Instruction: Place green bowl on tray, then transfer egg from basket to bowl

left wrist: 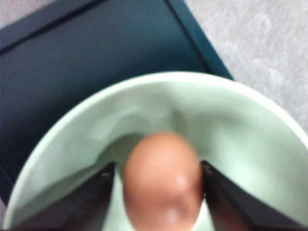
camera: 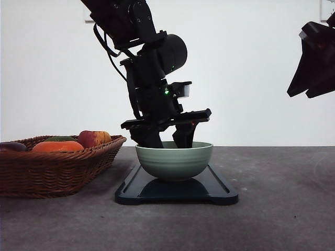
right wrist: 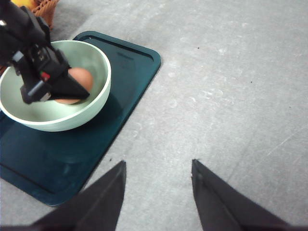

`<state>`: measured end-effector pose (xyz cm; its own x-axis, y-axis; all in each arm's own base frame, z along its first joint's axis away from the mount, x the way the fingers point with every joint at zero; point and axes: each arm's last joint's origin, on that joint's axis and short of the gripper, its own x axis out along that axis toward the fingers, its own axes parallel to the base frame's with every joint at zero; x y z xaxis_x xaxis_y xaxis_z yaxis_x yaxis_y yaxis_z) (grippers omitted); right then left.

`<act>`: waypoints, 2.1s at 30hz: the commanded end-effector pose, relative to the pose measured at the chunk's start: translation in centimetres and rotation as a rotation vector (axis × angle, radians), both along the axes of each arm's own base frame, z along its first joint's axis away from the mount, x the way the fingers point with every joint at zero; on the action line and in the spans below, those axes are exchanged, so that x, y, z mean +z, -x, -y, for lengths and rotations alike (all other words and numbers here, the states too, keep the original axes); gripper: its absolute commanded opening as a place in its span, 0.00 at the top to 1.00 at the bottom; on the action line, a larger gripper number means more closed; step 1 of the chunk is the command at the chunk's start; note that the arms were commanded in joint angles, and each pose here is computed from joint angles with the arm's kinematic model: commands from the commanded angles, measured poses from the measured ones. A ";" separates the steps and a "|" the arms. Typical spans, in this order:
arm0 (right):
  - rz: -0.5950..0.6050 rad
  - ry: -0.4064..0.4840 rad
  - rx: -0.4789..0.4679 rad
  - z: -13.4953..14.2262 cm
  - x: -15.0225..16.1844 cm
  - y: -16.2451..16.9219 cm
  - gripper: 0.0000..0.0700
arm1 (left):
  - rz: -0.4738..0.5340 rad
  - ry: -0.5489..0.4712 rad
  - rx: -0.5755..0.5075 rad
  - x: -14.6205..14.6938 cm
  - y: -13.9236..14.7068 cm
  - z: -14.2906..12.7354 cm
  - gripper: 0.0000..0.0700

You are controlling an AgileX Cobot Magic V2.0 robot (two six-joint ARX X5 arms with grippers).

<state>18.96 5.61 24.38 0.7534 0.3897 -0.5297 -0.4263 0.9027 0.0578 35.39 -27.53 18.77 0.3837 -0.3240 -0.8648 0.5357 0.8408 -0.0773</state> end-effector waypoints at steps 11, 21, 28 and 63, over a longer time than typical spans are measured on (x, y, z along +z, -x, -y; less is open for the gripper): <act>0.007 0.002 0.006 -0.1 0.1 -0.2 0.62 | -0.005 -0.019 -0.018 4.8 -0.7 1.0 0.38; 0.007 0.002 0.006 -0.1 0.1 -0.2 0.62 | 0.064 0.014 -0.077 10.8 1.1 -0.1 0.39; 0.011 0.001 0.006 -0.1 0.1 -0.2 0.62 | 0.147 0.070 -0.065 13.9 2.2 -1.7 0.39; -0.001 0.003 0.010 -0.1 0.0 -0.1 0.62 | 0.399 0.187 0.175 8.4 18.1 -19.7 0.39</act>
